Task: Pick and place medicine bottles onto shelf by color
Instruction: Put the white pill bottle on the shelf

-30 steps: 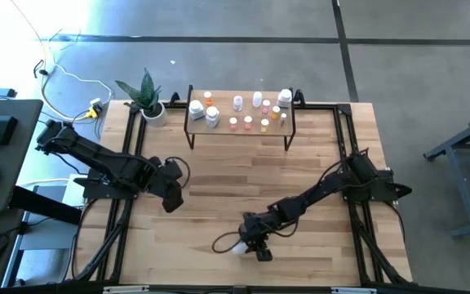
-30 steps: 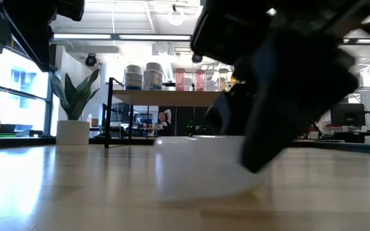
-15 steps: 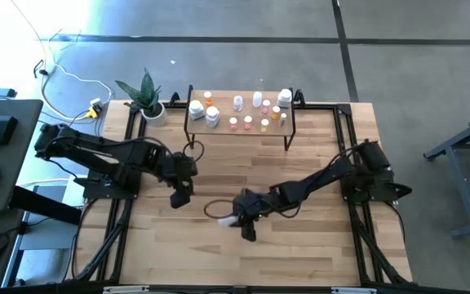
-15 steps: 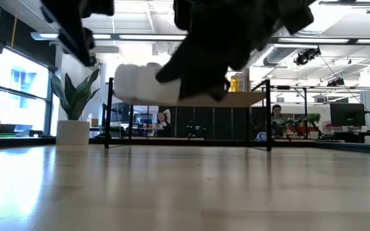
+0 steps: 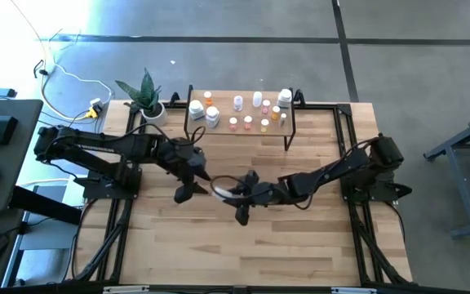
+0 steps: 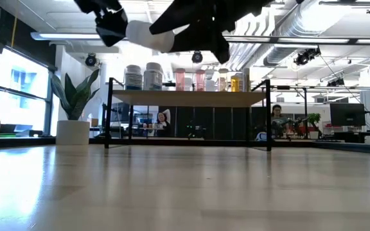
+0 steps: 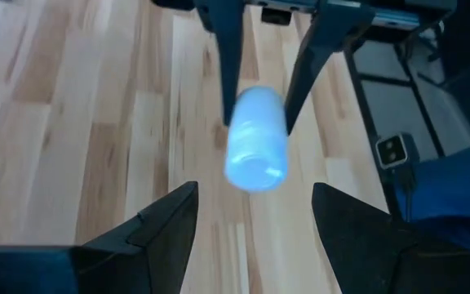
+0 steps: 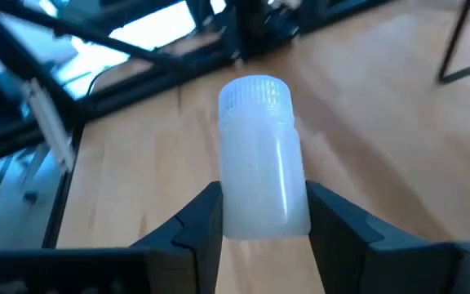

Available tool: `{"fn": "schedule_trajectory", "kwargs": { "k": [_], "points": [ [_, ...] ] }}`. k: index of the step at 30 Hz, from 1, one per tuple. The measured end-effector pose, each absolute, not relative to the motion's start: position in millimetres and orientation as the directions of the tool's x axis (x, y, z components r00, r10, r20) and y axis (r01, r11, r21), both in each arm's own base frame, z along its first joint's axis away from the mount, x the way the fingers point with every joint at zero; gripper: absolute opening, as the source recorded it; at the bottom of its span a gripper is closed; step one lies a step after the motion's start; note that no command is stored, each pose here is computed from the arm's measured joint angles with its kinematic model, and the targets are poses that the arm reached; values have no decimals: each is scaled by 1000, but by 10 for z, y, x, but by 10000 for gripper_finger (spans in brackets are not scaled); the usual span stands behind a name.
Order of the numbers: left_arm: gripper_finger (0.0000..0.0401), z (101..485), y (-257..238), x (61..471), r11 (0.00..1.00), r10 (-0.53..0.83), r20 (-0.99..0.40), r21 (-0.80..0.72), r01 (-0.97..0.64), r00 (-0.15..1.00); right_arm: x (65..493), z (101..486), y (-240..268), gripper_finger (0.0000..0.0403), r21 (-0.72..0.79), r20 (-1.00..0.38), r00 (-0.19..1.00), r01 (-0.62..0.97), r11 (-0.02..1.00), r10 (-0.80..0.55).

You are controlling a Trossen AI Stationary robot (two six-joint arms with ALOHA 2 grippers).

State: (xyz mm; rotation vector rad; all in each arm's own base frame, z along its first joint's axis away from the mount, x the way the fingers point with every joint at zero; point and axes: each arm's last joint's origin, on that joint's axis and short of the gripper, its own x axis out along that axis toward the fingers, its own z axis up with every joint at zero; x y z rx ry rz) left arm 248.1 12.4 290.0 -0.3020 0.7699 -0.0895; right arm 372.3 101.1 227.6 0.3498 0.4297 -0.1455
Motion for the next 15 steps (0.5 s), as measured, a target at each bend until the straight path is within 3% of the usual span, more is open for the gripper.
{"fn": "schedule_trajectory", "kwargs": {
  "k": [15],
  "points": [
    [232, 2974, 327, 2530, 944, -81, -601, -301, -131, 795, 3803, 2474, 747, 138, 332, -292, 944, 249, 910, -152]
  ]
}}
